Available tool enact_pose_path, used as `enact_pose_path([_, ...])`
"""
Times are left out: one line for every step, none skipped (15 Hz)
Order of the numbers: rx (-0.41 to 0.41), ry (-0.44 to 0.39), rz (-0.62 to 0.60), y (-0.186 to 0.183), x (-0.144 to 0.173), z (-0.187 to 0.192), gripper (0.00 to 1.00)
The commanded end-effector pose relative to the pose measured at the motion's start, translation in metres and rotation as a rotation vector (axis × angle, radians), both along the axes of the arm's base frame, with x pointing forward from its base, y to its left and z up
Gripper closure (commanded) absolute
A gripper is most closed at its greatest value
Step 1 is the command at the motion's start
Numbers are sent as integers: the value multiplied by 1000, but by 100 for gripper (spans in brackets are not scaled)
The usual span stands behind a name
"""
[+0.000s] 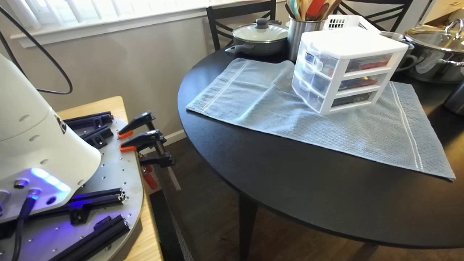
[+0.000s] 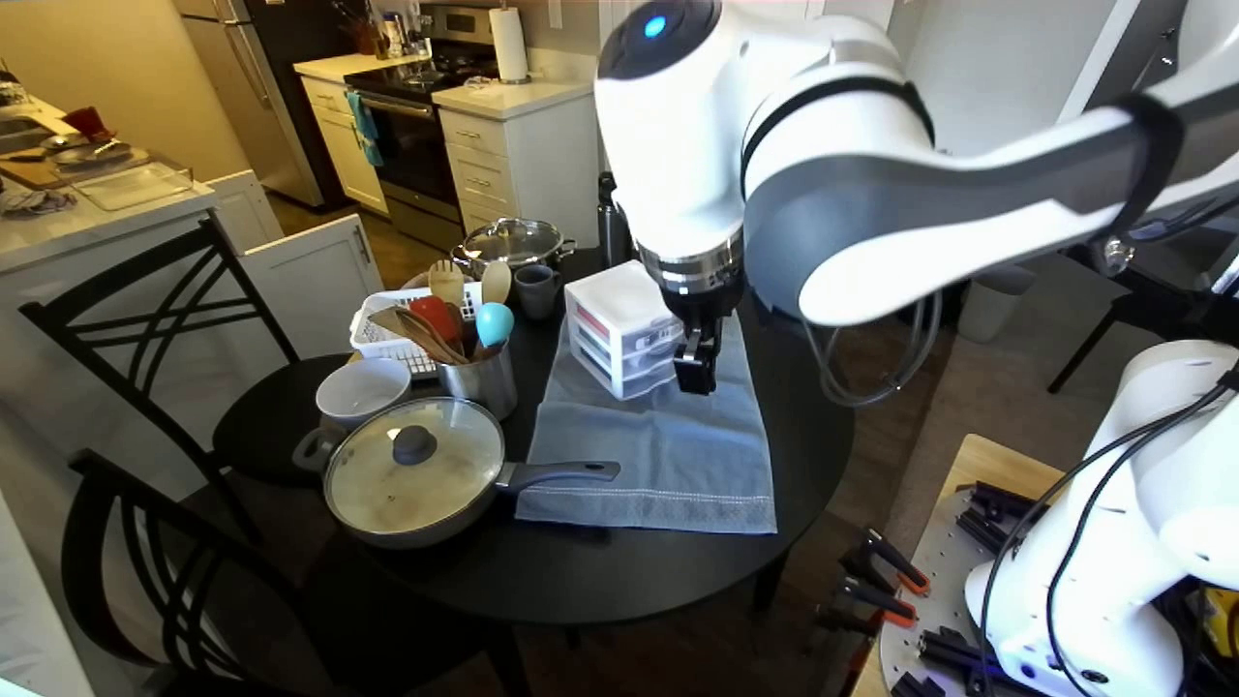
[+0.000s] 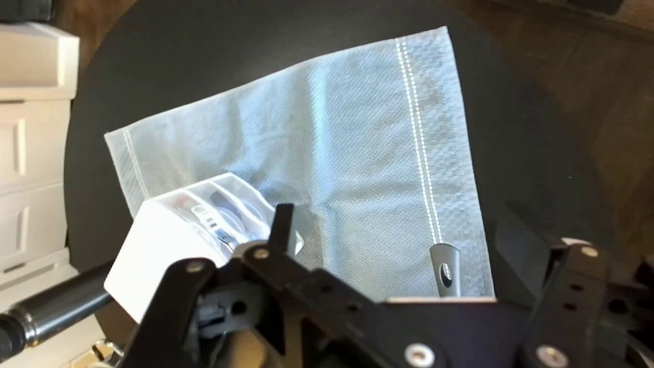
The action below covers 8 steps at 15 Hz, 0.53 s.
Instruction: Open the drawer
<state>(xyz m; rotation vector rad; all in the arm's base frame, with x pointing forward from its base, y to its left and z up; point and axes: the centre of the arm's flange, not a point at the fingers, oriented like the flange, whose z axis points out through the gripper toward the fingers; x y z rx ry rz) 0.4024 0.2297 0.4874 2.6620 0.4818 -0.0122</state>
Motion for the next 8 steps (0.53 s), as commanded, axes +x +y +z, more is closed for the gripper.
enact_pose_path([-141, -58, 142, -3, 9, -49, 0])
enact_pose_path([-180, -73, 186, -7, 12, -59, 0])
enact_pose_path([-219, -83, 232, -11, 15, -66, 0])
enact_pose_path([-258, -96, 274, -15, 18, -74, 0])
enact_pose_path([-297, -115, 313, -19, 21, -82, 0])
enact_pose_path([-332, -136, 353, -24, 26, -89, 0])
enact_pose_path([-361, -159, 400, -31, 32, -96, 0])
enact_pose_path([-385, -184, 450, -39, 43, -102, 0])
